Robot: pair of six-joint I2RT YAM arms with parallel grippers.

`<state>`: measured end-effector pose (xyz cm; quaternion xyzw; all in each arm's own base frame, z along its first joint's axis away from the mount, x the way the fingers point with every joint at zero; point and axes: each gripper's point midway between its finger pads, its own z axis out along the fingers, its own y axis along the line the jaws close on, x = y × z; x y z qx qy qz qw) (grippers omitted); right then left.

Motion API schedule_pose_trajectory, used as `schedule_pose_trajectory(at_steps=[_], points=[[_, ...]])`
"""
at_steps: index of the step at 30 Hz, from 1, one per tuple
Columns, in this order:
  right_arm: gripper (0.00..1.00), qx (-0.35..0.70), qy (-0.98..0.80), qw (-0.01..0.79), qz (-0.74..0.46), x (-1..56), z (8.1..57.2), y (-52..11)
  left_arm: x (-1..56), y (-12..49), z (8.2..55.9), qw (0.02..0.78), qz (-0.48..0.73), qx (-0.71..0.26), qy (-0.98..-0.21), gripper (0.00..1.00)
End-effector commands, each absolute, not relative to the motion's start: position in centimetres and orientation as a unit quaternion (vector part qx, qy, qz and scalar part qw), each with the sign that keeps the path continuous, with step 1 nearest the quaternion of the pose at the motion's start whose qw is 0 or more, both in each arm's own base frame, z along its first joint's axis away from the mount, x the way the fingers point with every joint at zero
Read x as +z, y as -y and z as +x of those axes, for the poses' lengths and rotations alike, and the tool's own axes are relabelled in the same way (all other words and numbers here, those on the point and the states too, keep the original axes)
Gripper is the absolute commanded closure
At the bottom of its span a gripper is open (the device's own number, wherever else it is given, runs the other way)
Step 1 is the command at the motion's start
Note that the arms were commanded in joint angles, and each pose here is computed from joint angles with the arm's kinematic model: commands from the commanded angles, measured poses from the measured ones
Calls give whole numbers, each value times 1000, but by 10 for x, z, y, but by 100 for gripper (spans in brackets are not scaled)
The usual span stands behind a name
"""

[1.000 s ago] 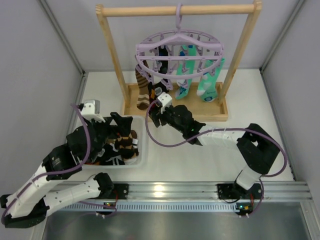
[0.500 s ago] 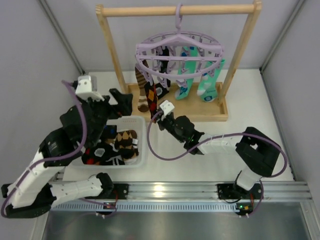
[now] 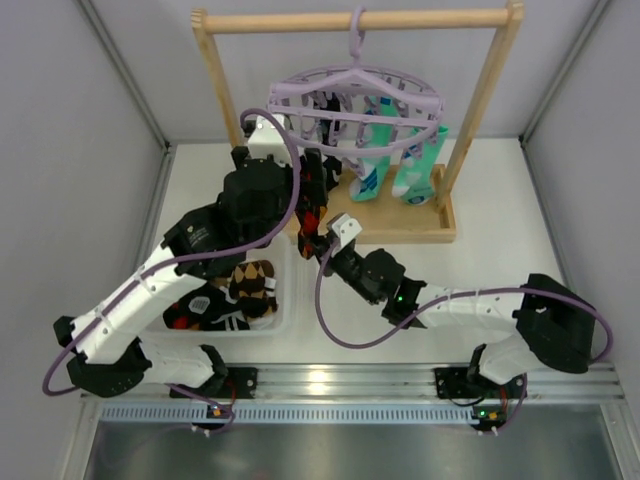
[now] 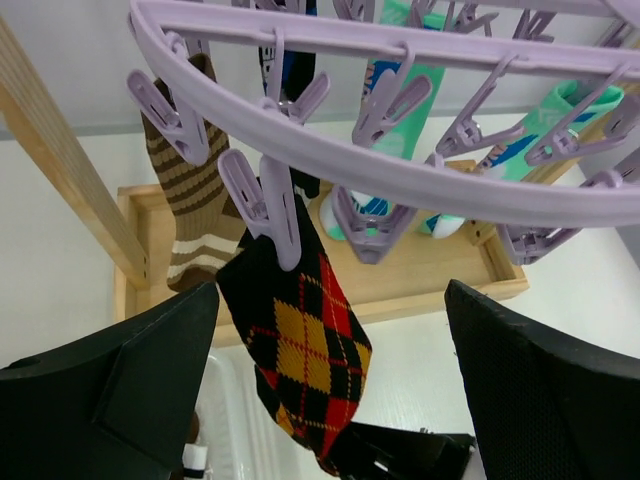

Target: Remove the socks clipped to the hanger

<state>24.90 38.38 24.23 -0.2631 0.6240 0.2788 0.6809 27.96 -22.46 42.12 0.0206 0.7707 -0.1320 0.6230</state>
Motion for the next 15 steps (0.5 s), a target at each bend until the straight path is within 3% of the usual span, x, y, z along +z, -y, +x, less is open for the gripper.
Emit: schedule_pose_trajectory(at_steps=[1, 7, 15], points=[[100, 320, -606, 681, -259, 265, 232, -380, 461, 211, 286, 654, -2, -187, -733, 2], [100, 346, -608, 666, -261, 265, 220, -375, 459, 220, 292, 652, 44, -233, -720, 2], [100, 391, -595, 647, -274, 271, 200, -374, 457, 222, 300, 655, 58, -269, -704, 9]])
